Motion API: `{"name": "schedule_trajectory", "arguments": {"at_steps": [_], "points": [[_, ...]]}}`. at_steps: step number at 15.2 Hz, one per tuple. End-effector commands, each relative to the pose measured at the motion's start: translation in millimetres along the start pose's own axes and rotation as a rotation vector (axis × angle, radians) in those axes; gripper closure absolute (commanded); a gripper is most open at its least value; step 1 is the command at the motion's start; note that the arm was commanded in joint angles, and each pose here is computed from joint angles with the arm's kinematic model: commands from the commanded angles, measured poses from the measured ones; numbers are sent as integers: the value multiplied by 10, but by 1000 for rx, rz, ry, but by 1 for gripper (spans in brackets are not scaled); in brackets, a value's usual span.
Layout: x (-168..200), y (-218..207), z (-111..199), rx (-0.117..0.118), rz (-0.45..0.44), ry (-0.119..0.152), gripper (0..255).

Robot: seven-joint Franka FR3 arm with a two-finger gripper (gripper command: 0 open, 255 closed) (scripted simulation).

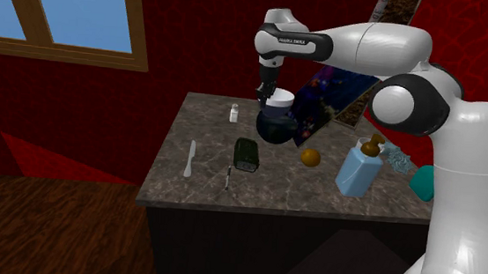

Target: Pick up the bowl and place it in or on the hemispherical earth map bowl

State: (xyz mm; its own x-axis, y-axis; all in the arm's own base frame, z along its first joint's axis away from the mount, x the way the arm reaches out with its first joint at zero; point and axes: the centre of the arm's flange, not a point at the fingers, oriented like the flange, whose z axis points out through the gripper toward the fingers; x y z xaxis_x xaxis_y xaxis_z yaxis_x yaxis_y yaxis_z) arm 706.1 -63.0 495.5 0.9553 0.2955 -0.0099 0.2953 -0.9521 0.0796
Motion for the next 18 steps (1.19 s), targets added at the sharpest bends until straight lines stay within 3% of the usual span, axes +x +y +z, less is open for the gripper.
{"name": "schedule_trajectory", "arguments": {"at_steps": [1,2,7,11,18], "points": [[-1,0,-4,0,0,1,255],[0,0,-3,0,0,1,0],[0,1,-3,0,0,1,0],[-1,0,-503,0,0,1,0],[-1,0,-504,0,0,1,0]]}}
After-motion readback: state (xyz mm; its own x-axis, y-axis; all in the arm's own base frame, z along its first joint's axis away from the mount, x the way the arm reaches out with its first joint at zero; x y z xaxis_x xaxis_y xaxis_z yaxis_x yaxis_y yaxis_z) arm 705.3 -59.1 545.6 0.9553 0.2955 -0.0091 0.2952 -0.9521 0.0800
